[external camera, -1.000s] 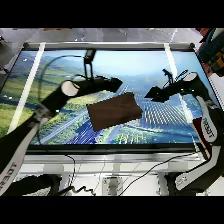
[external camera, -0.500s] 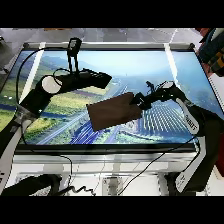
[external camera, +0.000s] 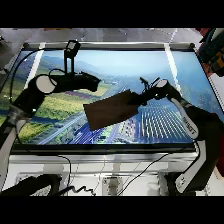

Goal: Fold the clothes and pants, and hang the long-sleeved shirts on hangers.

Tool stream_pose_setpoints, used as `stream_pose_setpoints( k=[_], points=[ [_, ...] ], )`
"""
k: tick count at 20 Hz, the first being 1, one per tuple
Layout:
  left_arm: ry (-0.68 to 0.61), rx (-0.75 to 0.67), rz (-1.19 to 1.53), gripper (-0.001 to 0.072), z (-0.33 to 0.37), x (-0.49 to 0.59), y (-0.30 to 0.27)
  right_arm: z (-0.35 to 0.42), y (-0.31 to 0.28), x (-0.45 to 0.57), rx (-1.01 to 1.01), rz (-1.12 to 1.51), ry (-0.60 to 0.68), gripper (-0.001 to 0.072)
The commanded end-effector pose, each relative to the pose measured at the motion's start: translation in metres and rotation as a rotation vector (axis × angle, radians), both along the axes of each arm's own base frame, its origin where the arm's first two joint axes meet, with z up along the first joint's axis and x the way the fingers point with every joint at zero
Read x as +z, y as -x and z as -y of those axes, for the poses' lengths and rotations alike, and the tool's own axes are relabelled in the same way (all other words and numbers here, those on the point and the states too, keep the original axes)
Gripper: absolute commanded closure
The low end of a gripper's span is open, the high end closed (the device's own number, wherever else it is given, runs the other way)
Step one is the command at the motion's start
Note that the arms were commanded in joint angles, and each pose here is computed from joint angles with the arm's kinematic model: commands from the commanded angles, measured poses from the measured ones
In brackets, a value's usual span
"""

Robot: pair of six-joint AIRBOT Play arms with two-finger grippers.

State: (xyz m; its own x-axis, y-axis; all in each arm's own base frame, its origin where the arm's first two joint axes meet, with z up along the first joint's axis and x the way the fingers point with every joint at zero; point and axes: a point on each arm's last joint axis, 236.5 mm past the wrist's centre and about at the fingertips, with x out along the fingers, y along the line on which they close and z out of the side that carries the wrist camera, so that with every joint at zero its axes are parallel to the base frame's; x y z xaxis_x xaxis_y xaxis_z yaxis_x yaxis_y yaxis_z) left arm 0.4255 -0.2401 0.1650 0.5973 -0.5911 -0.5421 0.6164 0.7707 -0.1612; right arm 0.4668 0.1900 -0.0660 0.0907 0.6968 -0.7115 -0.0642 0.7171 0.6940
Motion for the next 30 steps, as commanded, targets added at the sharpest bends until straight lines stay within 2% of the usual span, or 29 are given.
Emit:
stream_pose_setpoints(
  k=[1, 3, 6, 9, 13, 18, 20, 22, 23, 24, 26, 27, 30],
  points=[
    [-0.206, 0.001, -0.062, 0.0693, -0.057, -0.013, 0.023, 0.048, -0.030, 0.063, -0.123, 0.171, 0.049, 0.0697],
    [-0.248, 0.040, -0.029, 0.0693, -0.085, 0.006, 0.033, 0.110, -0.034, 0.093, -0.265, 0.193, 0.146, 0.0697],
    [-0.234, 0.106, 0.068, 0.0693, -0.111, 0.049, 0.047, 0.216, -0.008, 0.133, -0.478, 0.171, 0.309, 0.0697],
    [-0.225, 0.145, 0.144, 0.0693, -0.126, 0.080, 0.061, 0.315, 0.046, 0.166, -0.684, 0.123, 0.468, 0.0697],
    [-0.218, 0.157, 0.199, 0.0693, -0.130, 0.100, 0.076, 0.432, 0.144, 0.202, -1.077, 0.002, 0.662, 0.0697],
    [-0.216, 0.158, 0.208, 0.0692, -0.130, 0.104, 0.078, 0.489, 0.290, 0.230, -1.650, -0.299, 0.773, 0.0698],
    [-0.216, 0.158, 0.208, 0.0693, -0.130, 0.104, 0.078, 0.497, 0.321, 0.248, -1.754, -0.291, 0.832, 0.0697],
    [-0.217, 0.158, 0.209, 0.0692, -0.130, 0.104, 0.078, 0.494, 0.336, 0.253, -1.788, -0.309, 0.827, 0.0696],
    [-0.217, 0.158, 0.208, 0.0693, -0.130, 0.104, 0.078, 0.490, 0.339, 0.251, -1.794, -0.336, 0.814, 0.0654],
    [-0.216, 0.158, 0.208, 0.0692, -0.130, 0.104, 0.078, 0.485, 0.342, 0.248, -1.804, -0.371, 0.799, 0.0491],
    [-0.217, 0.158, 0.208, 0.0692, -0.130, 0.104, 0.078, 0.482, 0.343, 0.246, -1.807, -0.388, 0.788, 0.0057],
    [-0.216, 0.158, 0.208, 0.0692, -0.130, 0.104, 0.078, 0.482, 0.342, 0.246, -1.807, -0.386, 0.787, 0.0020],
    [-0.217, 0.158, 0.208, 0.0692, -0.130, 0.104, 0.078, 0.483, 0.341, 0.246, -1.805, -0.379, 0.784, 0.0024]
  ],
)
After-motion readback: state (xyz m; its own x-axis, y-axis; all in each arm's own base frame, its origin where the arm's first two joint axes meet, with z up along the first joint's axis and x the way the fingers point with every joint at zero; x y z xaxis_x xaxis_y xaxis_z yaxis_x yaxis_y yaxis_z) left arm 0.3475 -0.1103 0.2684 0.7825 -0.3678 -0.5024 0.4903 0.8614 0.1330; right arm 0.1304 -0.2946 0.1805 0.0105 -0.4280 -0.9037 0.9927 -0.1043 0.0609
